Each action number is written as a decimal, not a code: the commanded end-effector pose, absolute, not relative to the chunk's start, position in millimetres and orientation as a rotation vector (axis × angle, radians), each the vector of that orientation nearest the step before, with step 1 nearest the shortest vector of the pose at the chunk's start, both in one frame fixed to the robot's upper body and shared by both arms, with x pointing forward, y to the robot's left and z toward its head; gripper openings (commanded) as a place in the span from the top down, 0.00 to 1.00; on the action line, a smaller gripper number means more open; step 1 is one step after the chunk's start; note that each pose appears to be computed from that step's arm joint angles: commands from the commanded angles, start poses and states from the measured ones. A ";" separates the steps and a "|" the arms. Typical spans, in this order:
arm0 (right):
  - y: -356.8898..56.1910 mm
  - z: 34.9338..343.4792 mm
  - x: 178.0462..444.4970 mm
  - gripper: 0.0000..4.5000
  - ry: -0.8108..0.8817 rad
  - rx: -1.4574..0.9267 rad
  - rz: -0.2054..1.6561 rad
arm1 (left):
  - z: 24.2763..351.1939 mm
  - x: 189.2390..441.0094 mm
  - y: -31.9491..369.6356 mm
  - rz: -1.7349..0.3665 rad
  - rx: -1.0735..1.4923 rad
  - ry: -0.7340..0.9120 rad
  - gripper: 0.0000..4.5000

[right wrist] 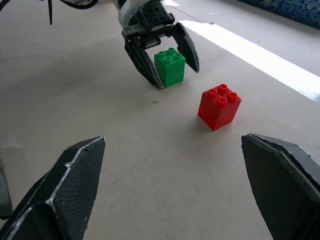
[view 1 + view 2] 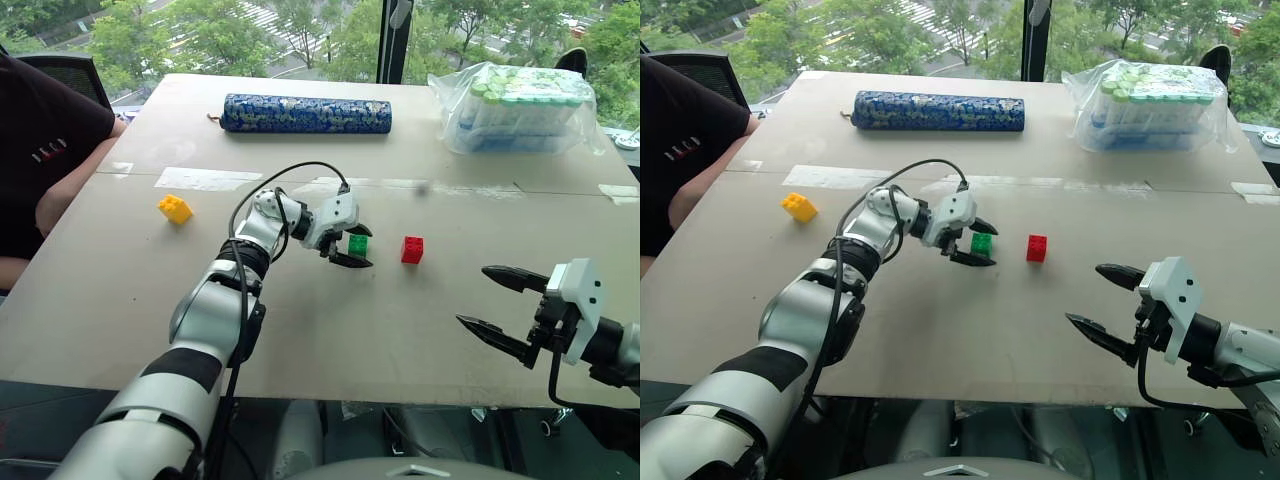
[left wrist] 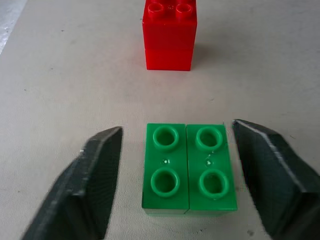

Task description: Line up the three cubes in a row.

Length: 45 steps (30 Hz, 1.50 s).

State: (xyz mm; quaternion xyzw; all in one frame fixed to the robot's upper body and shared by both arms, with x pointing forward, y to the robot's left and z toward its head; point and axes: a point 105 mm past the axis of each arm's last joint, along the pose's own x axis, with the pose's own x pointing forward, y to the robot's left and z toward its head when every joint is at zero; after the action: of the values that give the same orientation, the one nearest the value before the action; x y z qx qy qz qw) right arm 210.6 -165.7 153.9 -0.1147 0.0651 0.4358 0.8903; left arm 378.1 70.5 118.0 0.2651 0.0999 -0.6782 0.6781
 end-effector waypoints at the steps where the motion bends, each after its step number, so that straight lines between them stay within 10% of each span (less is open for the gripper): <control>1: -162.5 166.6 207.3 0.00 0.075 -0.266 0.911 | 149.5 382.3 84.0 -1.505 0.577 0.113 0.01; 10: -149.2 175.9 213.2 0.00 -0.003 -0.214 0.982 | 193.9 367.9 162.1 -1.201 0.279 -0.009 0.01; 18: -130.0 178.1 231.4 0.00 -0.055 -0.168 1.071 | 182.6 370.6 296.1 -0.240 0.222 -0.008 0.01; 37: -114.9 180.8 230.8 0.00 -0.071 -0.173 1.095 | 165.3 391.8 362.0 -0.197 0.362 0.351 0.01; 45: -121.5 183.0 226.0 0.00 -0.056 -0.195 1.069 | 158.3 393.4 360.0 -0.227 0.397 0.380 0.67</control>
State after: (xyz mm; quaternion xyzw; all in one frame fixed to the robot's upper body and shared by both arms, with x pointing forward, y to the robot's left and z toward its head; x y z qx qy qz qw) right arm 230.9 -121.3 171.9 -0.0795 -0.0075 0.5083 0.8575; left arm 393.1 355.2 144.2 0.1814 0.2056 -0.1159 0.9547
